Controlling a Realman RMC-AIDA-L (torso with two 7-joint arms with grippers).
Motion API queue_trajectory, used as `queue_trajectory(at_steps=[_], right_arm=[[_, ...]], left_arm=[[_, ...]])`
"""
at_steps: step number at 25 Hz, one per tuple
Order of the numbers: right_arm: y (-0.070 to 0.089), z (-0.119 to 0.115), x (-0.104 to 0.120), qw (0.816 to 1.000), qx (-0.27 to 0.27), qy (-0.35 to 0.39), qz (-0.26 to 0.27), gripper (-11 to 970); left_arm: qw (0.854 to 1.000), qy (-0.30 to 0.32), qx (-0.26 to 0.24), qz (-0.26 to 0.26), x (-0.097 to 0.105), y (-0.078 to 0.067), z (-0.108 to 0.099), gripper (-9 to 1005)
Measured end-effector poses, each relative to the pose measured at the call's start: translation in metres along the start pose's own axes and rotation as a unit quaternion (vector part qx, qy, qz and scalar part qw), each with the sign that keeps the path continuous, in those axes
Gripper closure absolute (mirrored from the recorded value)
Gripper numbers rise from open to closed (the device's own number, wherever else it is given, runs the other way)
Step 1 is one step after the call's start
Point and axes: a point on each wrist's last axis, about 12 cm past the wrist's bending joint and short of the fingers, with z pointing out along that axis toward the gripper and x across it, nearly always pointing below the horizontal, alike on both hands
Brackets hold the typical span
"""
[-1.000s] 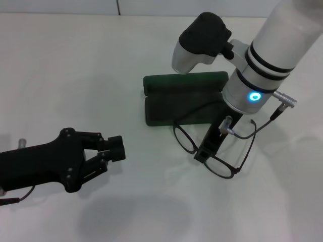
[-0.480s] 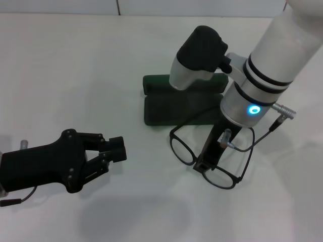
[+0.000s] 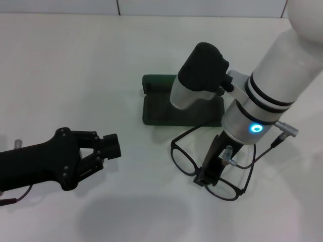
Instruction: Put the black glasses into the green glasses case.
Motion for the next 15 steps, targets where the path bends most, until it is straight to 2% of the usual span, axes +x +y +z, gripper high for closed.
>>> queue_trajectory(at_steps=[8, 9, 15], right_arm=[[0.011, -0.006, 0.023, 0.999, -0.007, -0.031, 0.007, 848], [0.015, -0.013, 0.031, 0.998, -0.008, -0.054, 0.000, 848], [0.019, -0.028, 0.055, 0.993, -0.020, -0.112, -0.023, 849]], left_arm=[[1.000, -0.013, -0.012, -0.001, -0.002, 0.003, -0.003, 823], [1.000, -0.017, -0.016, -0.001, -0.003, 0.004, -0.003, 823], [0.999, -0.042, -0.034, -0.003, -0.007, 0.008, -0.006, 837]])
